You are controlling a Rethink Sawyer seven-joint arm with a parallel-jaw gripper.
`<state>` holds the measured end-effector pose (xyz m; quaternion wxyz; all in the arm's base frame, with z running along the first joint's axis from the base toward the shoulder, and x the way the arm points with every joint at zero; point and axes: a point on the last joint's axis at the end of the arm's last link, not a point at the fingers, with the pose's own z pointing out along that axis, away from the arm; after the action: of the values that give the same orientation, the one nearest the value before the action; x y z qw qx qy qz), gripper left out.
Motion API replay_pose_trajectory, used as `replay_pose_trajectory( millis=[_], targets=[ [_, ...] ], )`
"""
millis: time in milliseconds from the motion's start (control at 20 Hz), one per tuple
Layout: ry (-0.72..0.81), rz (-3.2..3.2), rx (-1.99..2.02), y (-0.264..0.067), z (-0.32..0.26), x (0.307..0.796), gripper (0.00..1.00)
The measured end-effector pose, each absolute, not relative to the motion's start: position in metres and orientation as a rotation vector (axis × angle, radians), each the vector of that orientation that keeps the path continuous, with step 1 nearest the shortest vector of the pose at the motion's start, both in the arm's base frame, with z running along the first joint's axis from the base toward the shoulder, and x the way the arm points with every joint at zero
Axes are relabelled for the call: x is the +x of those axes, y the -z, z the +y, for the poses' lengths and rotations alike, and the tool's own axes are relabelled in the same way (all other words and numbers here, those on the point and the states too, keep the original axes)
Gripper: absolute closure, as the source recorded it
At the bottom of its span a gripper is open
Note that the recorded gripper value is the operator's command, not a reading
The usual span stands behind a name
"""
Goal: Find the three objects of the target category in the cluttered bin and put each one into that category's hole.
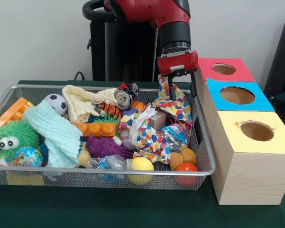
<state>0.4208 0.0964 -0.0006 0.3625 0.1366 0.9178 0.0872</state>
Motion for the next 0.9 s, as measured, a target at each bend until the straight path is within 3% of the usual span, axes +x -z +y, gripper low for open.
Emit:
replay_pose_trajectory(
  millis=[250, 900],
  targets=[
    [-0.174, 2.568, 0.274, 0.01, 0.106, 0.394, 0.0],
    [-0.09, 2.634, 0.2, -0.013, 0.099, 0.405, 0.0]
  ],
)
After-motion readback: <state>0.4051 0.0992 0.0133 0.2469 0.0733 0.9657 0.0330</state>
